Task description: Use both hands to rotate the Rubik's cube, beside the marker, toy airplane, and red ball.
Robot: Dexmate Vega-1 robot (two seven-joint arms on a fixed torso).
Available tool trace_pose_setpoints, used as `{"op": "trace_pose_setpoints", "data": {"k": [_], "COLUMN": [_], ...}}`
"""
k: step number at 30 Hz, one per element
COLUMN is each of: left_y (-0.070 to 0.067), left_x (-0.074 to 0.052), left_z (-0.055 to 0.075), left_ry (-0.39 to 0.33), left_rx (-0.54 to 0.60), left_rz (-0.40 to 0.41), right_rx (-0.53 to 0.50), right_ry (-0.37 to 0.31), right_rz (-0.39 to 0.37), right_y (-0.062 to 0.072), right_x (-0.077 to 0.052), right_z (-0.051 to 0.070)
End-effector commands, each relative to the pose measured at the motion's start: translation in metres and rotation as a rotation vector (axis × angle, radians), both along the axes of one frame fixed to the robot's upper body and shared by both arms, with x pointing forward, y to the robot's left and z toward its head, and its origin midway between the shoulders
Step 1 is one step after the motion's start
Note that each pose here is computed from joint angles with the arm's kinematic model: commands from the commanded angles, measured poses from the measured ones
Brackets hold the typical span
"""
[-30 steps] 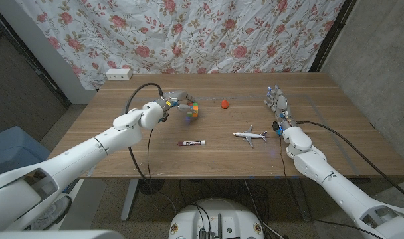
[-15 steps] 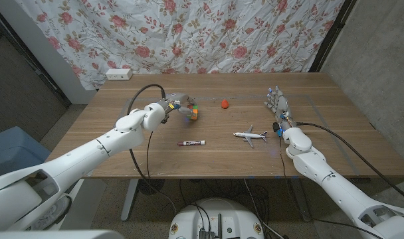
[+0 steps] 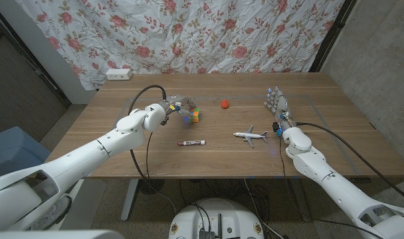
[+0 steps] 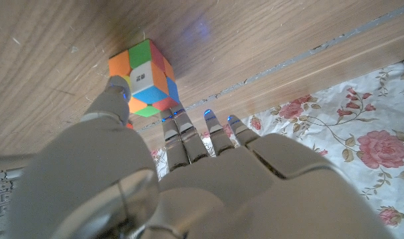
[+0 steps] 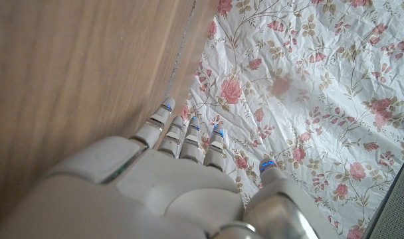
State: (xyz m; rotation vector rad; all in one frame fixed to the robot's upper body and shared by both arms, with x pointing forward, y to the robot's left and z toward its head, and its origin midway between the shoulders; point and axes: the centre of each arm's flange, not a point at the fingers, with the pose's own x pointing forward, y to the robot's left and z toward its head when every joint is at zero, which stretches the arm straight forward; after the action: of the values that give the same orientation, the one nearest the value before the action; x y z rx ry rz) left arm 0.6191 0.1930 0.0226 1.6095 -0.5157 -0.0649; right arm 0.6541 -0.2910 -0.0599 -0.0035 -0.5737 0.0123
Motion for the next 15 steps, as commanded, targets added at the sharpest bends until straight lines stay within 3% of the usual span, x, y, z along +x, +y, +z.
{"op": "trace_pose_setpoints", "data": {"k": [1,15], "left_y": [0.0007,0.0059], "left_x": [-0.0004,-0.0053], "left_z": [0.0013,0.0054], "left_ry": [0.027,0.032], "left_rx": [0.028,0.017], "left_rz": [-0.001,-0.004], "right_rx": [-0.005,0.006], "right_ry": [0.007,-0.007], "right_rz": [-0.002,0.029], "right_y": [0.0009,0.0032], "right_x": [-0.0011,-0.0024], "right_z": [0.0014,0.0054]}}
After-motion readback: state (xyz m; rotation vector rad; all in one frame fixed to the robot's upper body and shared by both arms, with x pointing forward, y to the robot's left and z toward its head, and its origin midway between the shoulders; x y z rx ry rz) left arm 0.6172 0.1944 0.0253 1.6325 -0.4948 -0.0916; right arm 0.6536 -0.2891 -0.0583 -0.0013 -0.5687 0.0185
